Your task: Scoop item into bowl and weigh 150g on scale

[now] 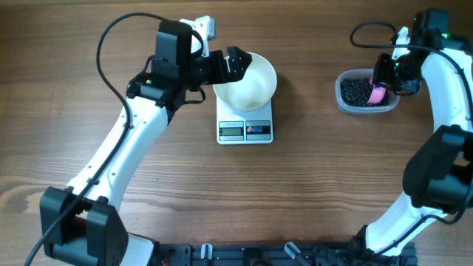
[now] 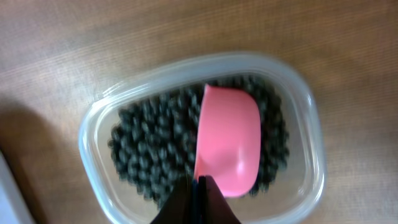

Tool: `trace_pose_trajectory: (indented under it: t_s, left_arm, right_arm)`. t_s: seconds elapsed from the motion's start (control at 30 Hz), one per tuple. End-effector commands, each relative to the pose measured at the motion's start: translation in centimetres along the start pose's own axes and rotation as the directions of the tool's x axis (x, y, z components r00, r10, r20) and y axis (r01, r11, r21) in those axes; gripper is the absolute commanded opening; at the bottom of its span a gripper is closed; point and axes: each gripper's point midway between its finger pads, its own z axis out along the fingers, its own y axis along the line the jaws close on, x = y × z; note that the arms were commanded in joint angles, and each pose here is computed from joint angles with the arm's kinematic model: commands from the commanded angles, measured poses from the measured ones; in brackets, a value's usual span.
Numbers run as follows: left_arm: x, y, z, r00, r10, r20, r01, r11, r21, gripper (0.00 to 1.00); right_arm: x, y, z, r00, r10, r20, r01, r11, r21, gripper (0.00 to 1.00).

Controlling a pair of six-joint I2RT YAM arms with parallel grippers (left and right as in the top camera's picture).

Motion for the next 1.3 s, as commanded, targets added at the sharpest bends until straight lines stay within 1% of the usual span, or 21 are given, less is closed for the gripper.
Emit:
trace_pose_trajectory:
  t_s: [0.0,0.03,0.13,0.2,0.27,0.33,0.4,0.5,0.53,0.6,0.73,0.8,0.83,0.87,0.9,0.97,1.03,1.07,1.1,1.27]
  left_arm:
    - [0.0,-1.4,-0.2,0.995,0.096,0.009,-0.096,0.995,0.009,1.0]
    - [0.7,-1.7,0.1,0.994,0.112,-0.011,-0.112,0.994,-0.001,1.0]
    - [1.8,-1.9,0.5,0.99,0.138,-0.036,-0.139,0.99,-0.031,1.0]
    - [2.4,-2.4,0.8,0.987,0.155,-0.047,-0.157,0.987,-0.038,1.0]
    - [2.8,-3.0,1.0,0.985,0.166,-0.056,-0.168,0.986,-0.025,1.0]
    - [2.8,-3.0,1.0,0.985,0.166,-0.054,-0.168,0.985,-0.034,1.0]
    - [2.8,-2.8,1.0,0.985,0.166,-0.052,-0.168,0.985,-0.042,1.0]
    - [3.2,-2.6,1.0,0.985,0.159,-0.071,-0.163,0.985,-0.049,1.0]
    - [3.3,-2.5,1.0,0.985,0.158,-0.074,-0.162,0.986,-0.05,1.0]
    - [3.3,-2.5,1.0,0.985,0.158,-0.074,-0.162,0.985,-0.054,1.0]
    - [3.5,-2.3,1.0,0.984,0.157,-0.081,-0.162,0.985,-0.062,1.0]
    - [4.1,-2.3,1.1,0.975,0.196,-0.102,-0.204,0.977,-0.069,1.0]
    - [4.4,-2.1,1.1,0.972,0.205,-0.114,-0.214,0.973,-0.08,1.0]
    - [4.5,-1.6,1.0,0.973,0.198,-0.123,-0.211,0.972,-0.107,1.0]
    - [4.6,-1.4,1.0,0.972,0.196,-0.126,-0.211,0.97,-0.118,1.0]
    - [4.8,-1.2,0.9,0.972,0.192,-0.133,-0.209,0.97,-0.125,1.0]
    - [4.9,-1.1,0.9,0.972,0.19,-0.139,-0.207,0.97,-0.128,1.0]
    - [5.0,-1.1,0.9,0.972,0.189,-0.141,-0.207,0.97,-0.128,1.0]
    - [5.0,-1.1,0.9,0.972,0.189,-0.142,-0.208,0.97,-0.128,1.0]
    - [5.0,-1.2,0.9,0.971,0.19,-0.143,-0.208,0.97,-0.127,1.0]
  right_arm:
    - [0.3,0.5,1.9,1.0,-0.001,-0.014,0.001,0.999,-0.045,0.04]
    - [0.3,1.8,1.8,1.0,-0.002,-0.014,0.0,0.993,-0.12,0.04]
    - [2.0,3.4,1.4,0.996,0.003,-0.086,-0.021,0.977,-0.213,0.04]
    - [2.4,3.1,1.5,0.995,-0.005,-0.098,-0.014,0.98,-0.198,0.05]
    - [0.4,2.5,1.7,1.0,-0.017,-0.015,0.014,0.986,-0.166,0.04]
    - [-0.9,2.3,1.8,0.999,-0.008,0.036,0.013,0.988,-0.154,0.04]
    - [-0.5,2.3,2.0,1.0,0.019,0.01,-0.017,0.987,-0.157,0.04]
    - [2.9,2.2,2.2,0.992,0.01,-0.123,-0.028,0.989,-0.148,0.04]
    - [3.3,2.1,2.1,0.99,-0.002,-0.138,-0.018,0.989,-0.148,0.05]
    - [2.9,2.3,2.2,0.992,-0.017,-0.122,-0.003,0.987,-0.158,0.05]
    - [0.3,2.4,2.4,0.999,-0.03,-0.012,0.027,0.986,-0.162,0.05]
    - [0.8,2.4,2.4,0.999,-0.029,-0.032,0.023,0.987,-0.161,0.07]
    - [1.1,2.4,2.3,0.999,-0.027,-0.046,0.019,0.987,-0.161,0.11]
    - [1.5,2.3,2.3,0.998,-0.025,-0.061,0.015,0.987,-0.16,0.26]
    - [1.5,2.3,2.3,0.998,-0.025,-0.063,0.014,0.987,-0.16,0.38]
    - [1.5,2.3,2.3,0.998,-0.025,-0.061,0.015,0.987,-0.16,0.43]
    - [1.2,2.4,2.2,0.998,-0.026,-0.051,0.018,0.987,-0.16,0.61]
    - [1.0,2.4,2.0,0.999,-0.027,-0.046,0.019,0.987,-0.161,0.67]
    - [0.7,2.4,1.7,0.999,-0.028,-0.038,0.022,0.987,-0.16,0.72]
    - [-2.5,2.8,-1.9,0.995,-0.041,0.09,0.055,0.987,-0.152,0.78]
